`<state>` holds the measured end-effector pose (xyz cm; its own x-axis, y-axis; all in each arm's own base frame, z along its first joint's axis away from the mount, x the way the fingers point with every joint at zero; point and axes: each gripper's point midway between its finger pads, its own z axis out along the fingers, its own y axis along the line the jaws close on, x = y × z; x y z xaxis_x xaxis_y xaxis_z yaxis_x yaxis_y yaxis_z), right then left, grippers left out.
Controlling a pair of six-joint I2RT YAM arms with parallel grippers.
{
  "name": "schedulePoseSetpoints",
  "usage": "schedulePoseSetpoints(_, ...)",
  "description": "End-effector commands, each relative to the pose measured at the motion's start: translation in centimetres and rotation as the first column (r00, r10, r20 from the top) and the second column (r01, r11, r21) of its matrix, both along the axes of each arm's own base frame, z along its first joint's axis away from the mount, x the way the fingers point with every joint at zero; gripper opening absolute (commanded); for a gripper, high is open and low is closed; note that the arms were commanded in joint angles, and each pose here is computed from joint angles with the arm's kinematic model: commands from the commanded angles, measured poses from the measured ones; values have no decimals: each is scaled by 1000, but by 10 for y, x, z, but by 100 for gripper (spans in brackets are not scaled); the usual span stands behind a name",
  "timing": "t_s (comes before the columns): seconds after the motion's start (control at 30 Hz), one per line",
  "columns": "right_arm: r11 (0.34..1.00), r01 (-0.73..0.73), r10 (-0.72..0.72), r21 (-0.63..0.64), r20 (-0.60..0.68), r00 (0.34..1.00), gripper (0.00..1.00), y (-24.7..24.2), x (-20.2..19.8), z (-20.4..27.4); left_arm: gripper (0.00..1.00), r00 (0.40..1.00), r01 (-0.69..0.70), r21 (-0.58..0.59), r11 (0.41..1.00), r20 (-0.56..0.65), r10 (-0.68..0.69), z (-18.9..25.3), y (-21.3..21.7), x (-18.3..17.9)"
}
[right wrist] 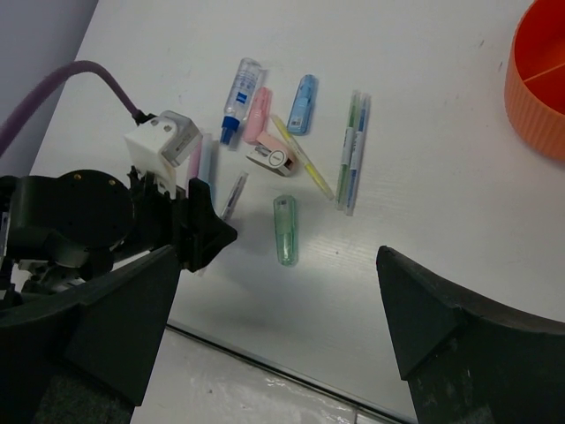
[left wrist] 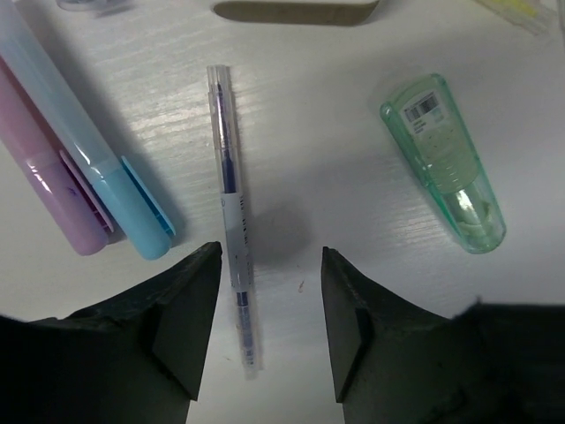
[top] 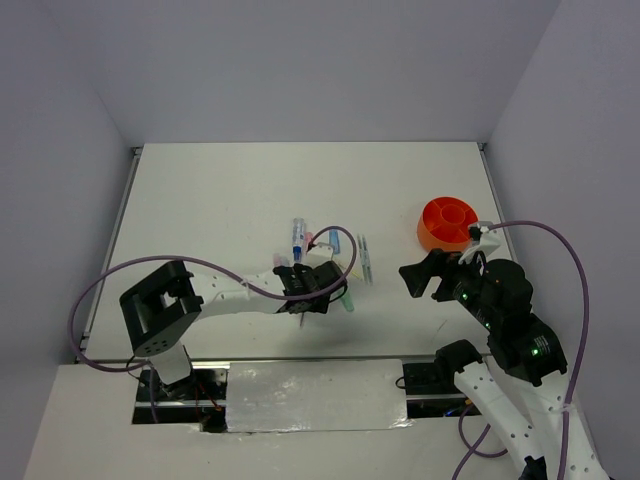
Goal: Sort the stationery into containers
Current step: Pick up the pen from the center of the board.
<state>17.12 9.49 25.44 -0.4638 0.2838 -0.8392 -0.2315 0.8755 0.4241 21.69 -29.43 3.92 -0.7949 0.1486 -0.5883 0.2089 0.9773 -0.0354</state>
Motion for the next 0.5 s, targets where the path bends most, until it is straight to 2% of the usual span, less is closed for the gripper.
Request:
schedulePoseSetpoints(0.0,1000,-4,4,1,37,999,100,1,5,6,60,1000,-12,-15,1000,-19,11,-12,-3,-3)
schedulePoseSetpoints(0.27,1000,-13,13,6,33,999,100,3,6,6,52,999,-29,-1,1000,-38,29,-22,7,-10)
schedulePoseSetpoints(0.47,999,-29,28,19,33,999,100,7,6,10,34,996,-26,3,1000,-91,26,-41,15,-25)
